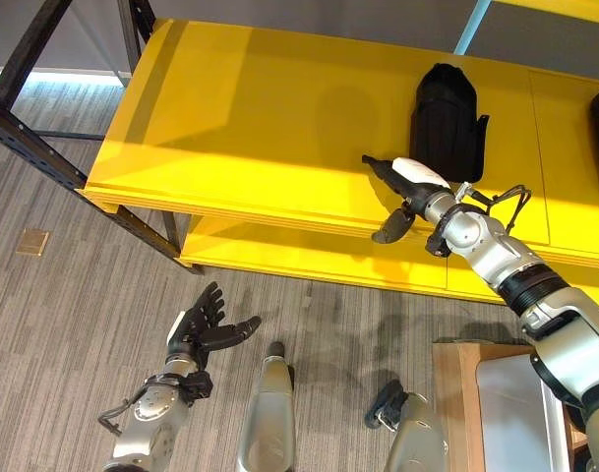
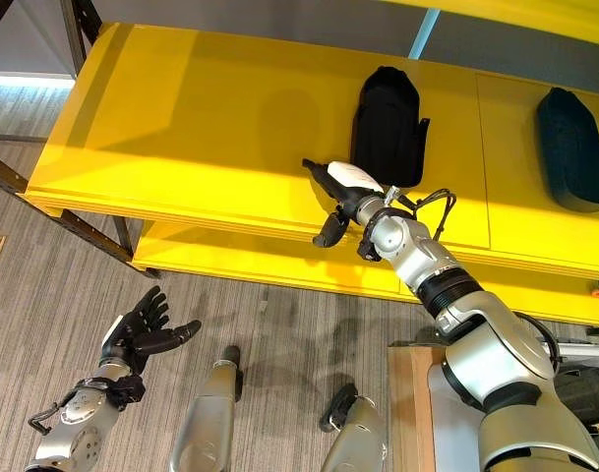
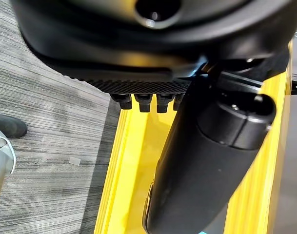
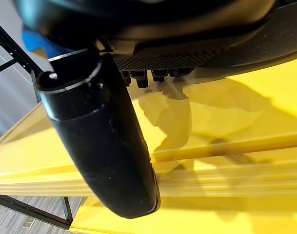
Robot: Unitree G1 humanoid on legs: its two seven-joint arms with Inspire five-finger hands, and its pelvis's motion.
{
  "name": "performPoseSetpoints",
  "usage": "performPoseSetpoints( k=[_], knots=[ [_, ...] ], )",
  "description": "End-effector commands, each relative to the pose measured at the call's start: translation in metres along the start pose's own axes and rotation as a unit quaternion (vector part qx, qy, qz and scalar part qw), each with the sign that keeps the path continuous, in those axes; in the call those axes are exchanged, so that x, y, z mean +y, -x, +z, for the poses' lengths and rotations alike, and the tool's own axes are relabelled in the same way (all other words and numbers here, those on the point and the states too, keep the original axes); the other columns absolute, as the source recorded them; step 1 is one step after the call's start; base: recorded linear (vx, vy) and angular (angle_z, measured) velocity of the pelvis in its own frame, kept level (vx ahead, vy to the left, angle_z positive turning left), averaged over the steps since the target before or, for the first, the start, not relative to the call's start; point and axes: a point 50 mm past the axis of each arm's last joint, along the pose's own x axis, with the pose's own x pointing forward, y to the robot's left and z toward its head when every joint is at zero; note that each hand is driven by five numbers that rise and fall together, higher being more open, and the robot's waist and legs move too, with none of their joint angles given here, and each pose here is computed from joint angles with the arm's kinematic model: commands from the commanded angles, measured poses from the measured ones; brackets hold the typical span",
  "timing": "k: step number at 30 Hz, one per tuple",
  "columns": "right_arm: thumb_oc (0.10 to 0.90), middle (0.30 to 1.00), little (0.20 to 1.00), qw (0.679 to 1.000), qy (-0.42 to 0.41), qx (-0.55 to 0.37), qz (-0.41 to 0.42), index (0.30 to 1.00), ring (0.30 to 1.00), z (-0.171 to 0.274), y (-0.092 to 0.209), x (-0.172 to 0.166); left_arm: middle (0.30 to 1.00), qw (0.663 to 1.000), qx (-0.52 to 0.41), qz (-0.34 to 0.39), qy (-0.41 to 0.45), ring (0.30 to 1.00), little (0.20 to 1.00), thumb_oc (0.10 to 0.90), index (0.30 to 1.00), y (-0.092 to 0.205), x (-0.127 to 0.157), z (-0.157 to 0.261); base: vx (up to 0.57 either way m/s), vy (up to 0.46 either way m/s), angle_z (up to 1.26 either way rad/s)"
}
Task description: Move parts from the plastic box to the shelf.
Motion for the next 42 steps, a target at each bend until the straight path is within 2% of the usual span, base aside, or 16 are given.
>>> performPoseSetpoints(
  k=[1, 11, 42],
  knots=[
    [0.900, 1.000, 1.000, 0.981, 0.014, 0.080, -0.177, 1.000, 1.000, -0.031, 0.020, -0.098, 1.000, 0.994, -0.103, -0.021, -0.019, 1.000, 1.000, 0.900, 1.000, 0.000, 0.000, 0.041, 0.00, 0.000, 0.00],
    [0.900, 1.000, 1.000, 0.982, 0.018, 0.064, -0.178, 1.000, 1.000, -0.023, 0.018, -0.098, 1.000, 0.994, -0.102, -0.015, -0.019, 1.000, 1.000, 0.900, 1.000, 0.000, 0.002, 0.040, 0.00, 0.000, 0.00],
    [0.900, 1.000, 1.000, 0.972, 0.028, 0.131, -0.192, 1.000, 1.000, -0.055, 0.033, -0.106, 1.000, 0.994, -0.102, -0.016, -0.026, 1.000, 1.000, 0.900, 1.000, 0.000, 0.003, 0.040, 0.00, 0.000, 0.00]
  ],
)
